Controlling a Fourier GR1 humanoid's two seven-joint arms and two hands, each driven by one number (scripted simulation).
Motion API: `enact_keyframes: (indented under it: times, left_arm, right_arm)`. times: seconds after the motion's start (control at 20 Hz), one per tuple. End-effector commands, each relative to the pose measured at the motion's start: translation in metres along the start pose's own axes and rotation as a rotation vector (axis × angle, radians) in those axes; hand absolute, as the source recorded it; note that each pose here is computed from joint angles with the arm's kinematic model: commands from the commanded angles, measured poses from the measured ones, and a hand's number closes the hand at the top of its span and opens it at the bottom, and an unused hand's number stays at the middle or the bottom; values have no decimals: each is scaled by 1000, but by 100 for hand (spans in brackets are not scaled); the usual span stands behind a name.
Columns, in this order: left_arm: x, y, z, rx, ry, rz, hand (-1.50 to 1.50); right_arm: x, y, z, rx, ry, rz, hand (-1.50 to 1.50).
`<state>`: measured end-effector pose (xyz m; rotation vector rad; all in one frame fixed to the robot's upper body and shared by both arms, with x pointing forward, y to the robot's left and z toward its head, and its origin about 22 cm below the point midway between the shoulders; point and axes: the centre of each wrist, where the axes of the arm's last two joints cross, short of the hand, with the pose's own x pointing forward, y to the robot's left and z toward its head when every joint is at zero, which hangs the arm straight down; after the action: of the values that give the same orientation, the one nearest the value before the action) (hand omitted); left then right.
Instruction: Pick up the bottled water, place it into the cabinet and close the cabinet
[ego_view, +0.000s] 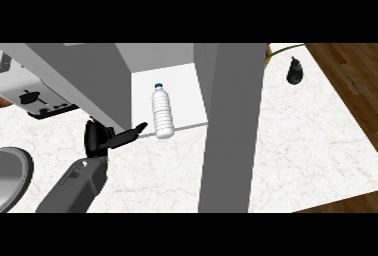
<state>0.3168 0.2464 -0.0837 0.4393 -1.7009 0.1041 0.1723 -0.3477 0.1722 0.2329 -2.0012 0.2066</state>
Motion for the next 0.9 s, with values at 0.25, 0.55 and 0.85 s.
enact_keyframes:
  times: [0.25, 0.55, 0.85]
  left_arm:
    - [89, -106, -36, -183, -165, 281, 150]
    - [82, -117, -22, -239, -136, 334, 150]
    - [74, -123, -7, -285, -107, 436, 150]
  right_arm:
    - [1, 2, 2, 9, 16, 7, -150]
    - [2, 1, 6, 3, 18, 41, -150]
    - [12, -1, 8, 27, 31, 71, -150]
